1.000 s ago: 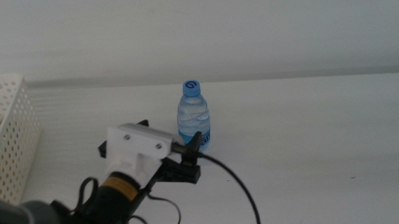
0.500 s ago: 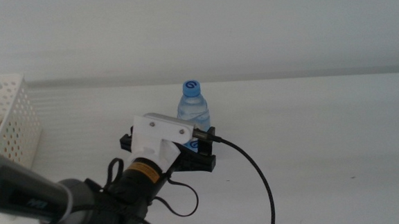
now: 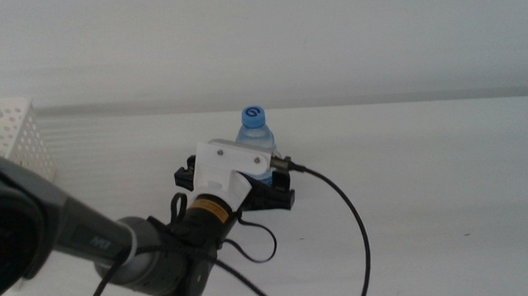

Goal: Use arms to grab the bottles and put them into the dustbin to the left of the table.

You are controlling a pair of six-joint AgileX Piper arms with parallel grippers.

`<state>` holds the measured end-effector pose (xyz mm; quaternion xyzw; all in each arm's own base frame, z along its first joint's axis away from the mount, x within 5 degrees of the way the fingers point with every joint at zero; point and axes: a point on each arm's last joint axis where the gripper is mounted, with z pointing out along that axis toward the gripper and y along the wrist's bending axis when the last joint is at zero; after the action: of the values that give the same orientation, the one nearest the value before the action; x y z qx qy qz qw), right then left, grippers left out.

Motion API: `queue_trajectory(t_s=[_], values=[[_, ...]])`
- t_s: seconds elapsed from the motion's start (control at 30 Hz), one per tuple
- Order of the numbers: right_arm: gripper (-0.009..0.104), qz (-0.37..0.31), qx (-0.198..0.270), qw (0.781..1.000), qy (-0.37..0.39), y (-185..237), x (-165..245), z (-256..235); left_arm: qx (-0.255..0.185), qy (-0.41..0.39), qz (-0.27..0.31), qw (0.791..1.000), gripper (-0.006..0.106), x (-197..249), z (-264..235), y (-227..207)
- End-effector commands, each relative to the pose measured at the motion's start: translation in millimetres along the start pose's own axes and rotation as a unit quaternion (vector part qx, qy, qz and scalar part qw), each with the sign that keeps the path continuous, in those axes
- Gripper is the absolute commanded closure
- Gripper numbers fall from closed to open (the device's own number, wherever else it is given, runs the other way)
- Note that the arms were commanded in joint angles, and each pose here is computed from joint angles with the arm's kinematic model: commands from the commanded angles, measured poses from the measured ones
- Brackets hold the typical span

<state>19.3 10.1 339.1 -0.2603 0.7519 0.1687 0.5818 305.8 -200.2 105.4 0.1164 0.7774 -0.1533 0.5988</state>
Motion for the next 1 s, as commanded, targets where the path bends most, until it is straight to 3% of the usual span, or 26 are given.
queue_trajectory(t_s=[0.0,0.5,0.63,0.77,0.97], values=[[0.003,-0.001,0.002,1.000,0.003,0,2,0,-0.011,0.000,-0.006,1.000,0.007,1,9,5],[0.003,-0.001,0.002,1.000,0.003,0,2,0,-0.021,0.009,-0.007,1.000,0.007,13,34,13],[0.003,-0.001,0.002,1.000,0.003,0,2,0,-0.026,0.015,-0.010,0.999,0.013,16,36,13],[0.003,-0.001,0.002,1.000,0.003,0,2,0,-0.027,0.017,-0.010,0.999,0.030,16,37,14],[0.003,-0.001,0.002,1.000,0.003,0,2,0,-0.033,0.022,-0.028,0.999,0.087,20,37,18]])
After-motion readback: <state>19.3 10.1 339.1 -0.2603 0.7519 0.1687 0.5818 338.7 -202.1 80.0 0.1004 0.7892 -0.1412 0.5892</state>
